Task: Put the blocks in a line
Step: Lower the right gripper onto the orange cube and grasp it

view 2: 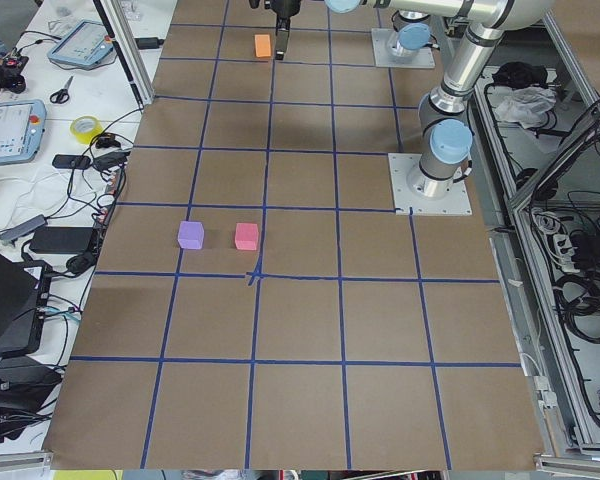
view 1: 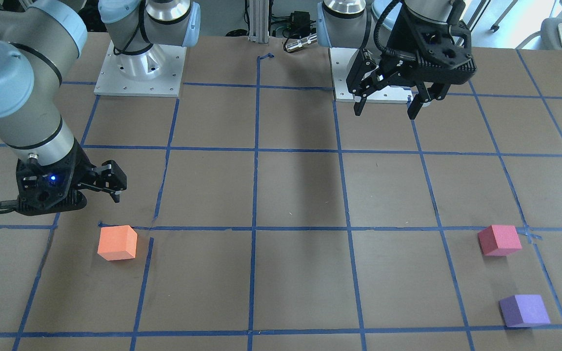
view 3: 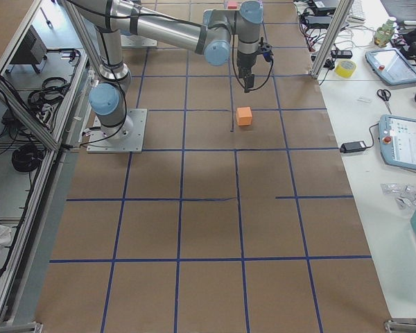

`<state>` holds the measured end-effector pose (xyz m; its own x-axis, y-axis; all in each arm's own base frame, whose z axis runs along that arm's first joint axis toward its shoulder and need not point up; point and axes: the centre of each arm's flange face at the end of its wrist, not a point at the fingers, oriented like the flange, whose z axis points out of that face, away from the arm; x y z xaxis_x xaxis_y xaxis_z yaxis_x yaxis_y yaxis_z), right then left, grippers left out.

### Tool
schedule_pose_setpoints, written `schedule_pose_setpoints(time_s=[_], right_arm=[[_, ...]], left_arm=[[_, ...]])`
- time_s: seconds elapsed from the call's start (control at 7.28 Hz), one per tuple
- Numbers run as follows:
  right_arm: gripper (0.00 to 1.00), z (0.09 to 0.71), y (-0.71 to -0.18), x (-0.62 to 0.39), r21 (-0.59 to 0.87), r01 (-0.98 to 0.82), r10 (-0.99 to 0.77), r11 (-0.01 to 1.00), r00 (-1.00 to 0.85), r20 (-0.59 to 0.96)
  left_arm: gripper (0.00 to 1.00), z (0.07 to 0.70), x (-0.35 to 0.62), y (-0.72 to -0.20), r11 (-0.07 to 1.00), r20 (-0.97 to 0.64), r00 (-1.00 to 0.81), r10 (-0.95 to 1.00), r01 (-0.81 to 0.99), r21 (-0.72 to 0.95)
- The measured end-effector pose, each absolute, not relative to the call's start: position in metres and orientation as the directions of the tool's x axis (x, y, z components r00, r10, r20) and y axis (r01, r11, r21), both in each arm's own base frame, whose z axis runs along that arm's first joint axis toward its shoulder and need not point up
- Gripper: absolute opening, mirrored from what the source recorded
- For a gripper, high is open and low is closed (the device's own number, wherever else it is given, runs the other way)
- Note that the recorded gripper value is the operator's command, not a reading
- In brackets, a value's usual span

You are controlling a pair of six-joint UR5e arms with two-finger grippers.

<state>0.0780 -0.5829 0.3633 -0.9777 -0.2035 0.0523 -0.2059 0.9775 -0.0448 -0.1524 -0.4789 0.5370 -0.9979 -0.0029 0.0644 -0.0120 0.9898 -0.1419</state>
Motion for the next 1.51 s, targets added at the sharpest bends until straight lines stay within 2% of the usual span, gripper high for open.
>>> schedule_pose_setpoints(time_s=[0.82,1.51], right_arm=[[1.0,0.254,-0.626,0.056,0.039,-0.185,-0.187,0.982,-0.982,0.033],[1.0,0.215,-0.632,0.056,0.095,-0.171,-0.172,0.981,-0.985,0.001]], left_arm=[[1.0,0.536,-0.152,-0.479,0.99,0.064,-0.998,-0.003,-0.012,-0.14],[1.0,0.536,-0.152,-0.479,0.99,0.064,-0.998,-0.003,-0.012,-0.139]])
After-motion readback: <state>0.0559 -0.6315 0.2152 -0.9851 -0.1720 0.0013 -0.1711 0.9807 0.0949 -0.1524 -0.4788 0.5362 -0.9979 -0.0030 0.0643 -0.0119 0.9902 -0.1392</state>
